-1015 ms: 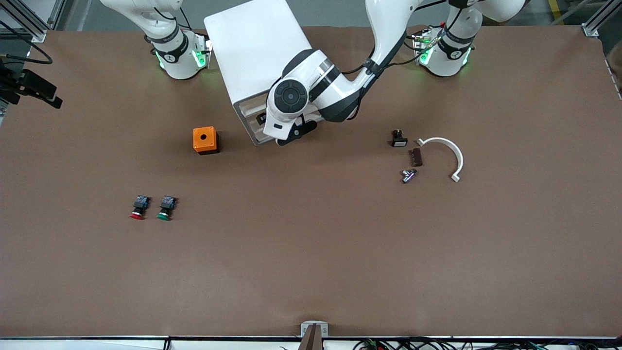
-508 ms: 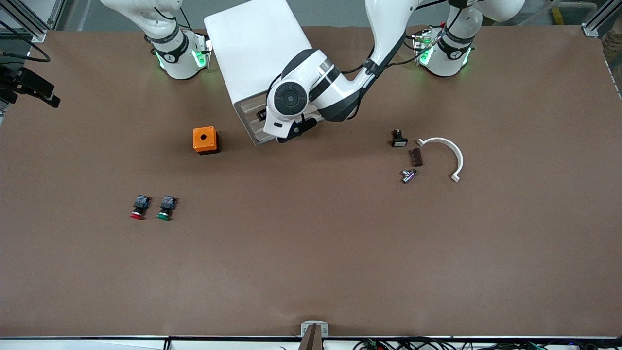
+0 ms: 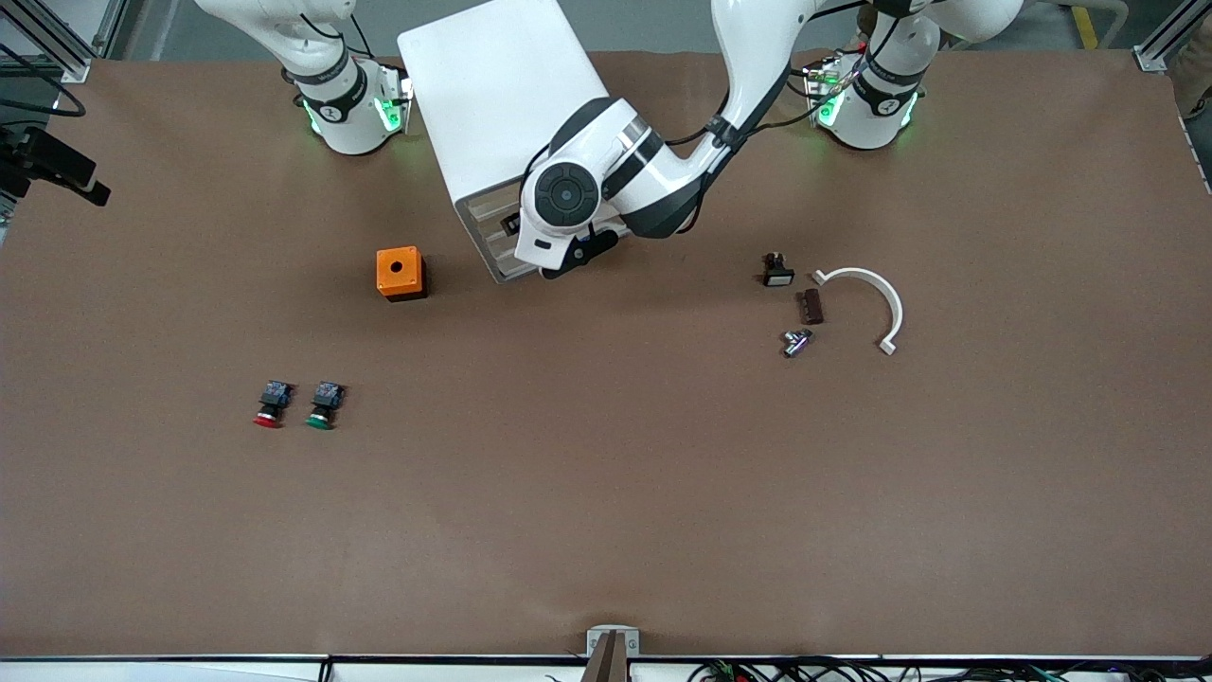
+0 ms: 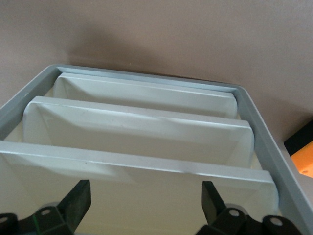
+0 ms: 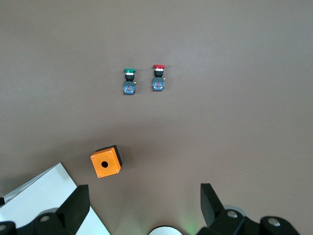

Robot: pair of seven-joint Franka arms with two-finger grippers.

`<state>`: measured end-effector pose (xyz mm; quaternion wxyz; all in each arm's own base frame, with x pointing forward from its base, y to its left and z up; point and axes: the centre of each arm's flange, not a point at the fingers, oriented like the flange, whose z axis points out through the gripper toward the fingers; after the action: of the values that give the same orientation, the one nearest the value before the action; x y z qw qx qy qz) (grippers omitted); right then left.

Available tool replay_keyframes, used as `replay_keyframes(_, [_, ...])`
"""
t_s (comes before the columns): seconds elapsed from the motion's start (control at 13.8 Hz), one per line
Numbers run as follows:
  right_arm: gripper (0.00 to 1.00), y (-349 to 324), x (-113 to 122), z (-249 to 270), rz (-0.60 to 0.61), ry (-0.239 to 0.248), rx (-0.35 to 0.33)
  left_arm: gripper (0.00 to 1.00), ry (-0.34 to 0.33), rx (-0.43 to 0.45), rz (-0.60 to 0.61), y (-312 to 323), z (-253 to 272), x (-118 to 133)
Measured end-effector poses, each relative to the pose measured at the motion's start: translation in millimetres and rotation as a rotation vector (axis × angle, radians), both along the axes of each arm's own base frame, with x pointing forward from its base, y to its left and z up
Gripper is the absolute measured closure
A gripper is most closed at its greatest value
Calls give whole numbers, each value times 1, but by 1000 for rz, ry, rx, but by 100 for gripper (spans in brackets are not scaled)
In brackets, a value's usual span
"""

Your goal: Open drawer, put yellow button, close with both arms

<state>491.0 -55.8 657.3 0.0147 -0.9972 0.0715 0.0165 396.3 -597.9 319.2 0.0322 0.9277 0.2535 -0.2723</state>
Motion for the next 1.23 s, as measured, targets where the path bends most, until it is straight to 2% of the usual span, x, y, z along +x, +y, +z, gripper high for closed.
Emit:
replay_keyframes(0.22, [0, 1, -2, 3, 2, -4, 1, 0, -50, 1, 59, 19, 5, 35])
replay_keyframes(0.51, [0, 3, -5, 8, 22, -15, 0, 0, -174, -27, 103, 59, 28, 100])
replay_keyframes(0.94, [0, 3, -5, 13, 72, -36, -1, 0, -356, -87, 136, 171, 101, 197])
replay_keyframes(1.09, [0, 4, -4, 19, 74, -61, -5, 0, -365, -90, 113, 236, 120, 227])
replay_keyframes(1.23, [0, 4, -3, 23, 74, -73, -6, 0, -344, -69, -16, 298, 135, 239])
